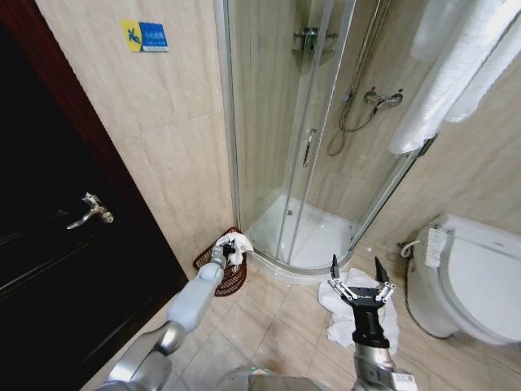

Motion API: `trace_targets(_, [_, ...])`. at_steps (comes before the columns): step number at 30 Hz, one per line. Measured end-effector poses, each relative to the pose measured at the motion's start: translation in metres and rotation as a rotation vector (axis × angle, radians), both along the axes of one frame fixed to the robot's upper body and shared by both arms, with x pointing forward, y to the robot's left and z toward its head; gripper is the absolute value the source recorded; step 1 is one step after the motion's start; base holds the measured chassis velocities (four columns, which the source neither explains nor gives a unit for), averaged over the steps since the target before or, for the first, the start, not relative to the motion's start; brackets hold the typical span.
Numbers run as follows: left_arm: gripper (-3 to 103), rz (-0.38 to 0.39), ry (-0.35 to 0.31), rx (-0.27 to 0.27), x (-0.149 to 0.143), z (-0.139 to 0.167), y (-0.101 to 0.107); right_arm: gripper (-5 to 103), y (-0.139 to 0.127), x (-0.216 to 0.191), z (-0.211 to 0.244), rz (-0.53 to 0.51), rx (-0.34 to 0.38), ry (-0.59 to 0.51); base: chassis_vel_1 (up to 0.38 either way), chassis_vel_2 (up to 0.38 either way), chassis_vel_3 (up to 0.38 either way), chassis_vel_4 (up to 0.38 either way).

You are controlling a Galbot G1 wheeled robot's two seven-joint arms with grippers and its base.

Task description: Discard the used towel into the hamper.

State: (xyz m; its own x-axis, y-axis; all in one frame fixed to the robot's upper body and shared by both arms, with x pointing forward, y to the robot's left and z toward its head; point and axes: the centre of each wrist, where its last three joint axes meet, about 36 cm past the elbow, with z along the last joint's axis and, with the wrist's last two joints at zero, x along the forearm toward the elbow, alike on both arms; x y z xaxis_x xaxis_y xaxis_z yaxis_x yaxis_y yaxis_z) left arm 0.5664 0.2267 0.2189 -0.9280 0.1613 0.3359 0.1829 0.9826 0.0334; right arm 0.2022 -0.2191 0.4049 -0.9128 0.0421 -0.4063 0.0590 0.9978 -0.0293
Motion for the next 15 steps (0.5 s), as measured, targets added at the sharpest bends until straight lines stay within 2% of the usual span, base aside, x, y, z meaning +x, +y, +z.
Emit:
trace_targets(7, [3, -0.007, 0.031, 0.073, 0.018, -0.002, 0.007, 100, -0.001, 0.001, -0.004, -0.006, 0.013, 0.009, 0.000, 0.000, 0.000, 0.000])
trace_targets(11, [3, -0.007, 0.048, 0.118, 0.019, -0.003, 0.006, 100, 0.000, 0.001, -0.006, -0.007, 0.017, 0.013, 0.000, 0.000, 0.000, 0.000])
trace_targets(13, [3, -0.002, 0.071, 0.166, 0.018, -0.005, 0.007, 100, 0.000, 0.002, -0.006, -0.006, 0.018, 0.014, 0.000, 0.000, 0.000, 0.000])
trace_targets(15, [3, 0.000, 0.078, 0.176, 0.018, -0.006, 0.008, 100, 0.000, 0.002, -0.006, -0.006, 0.018, 0.014, 0.000, 0.000, 0.000, 0.000])
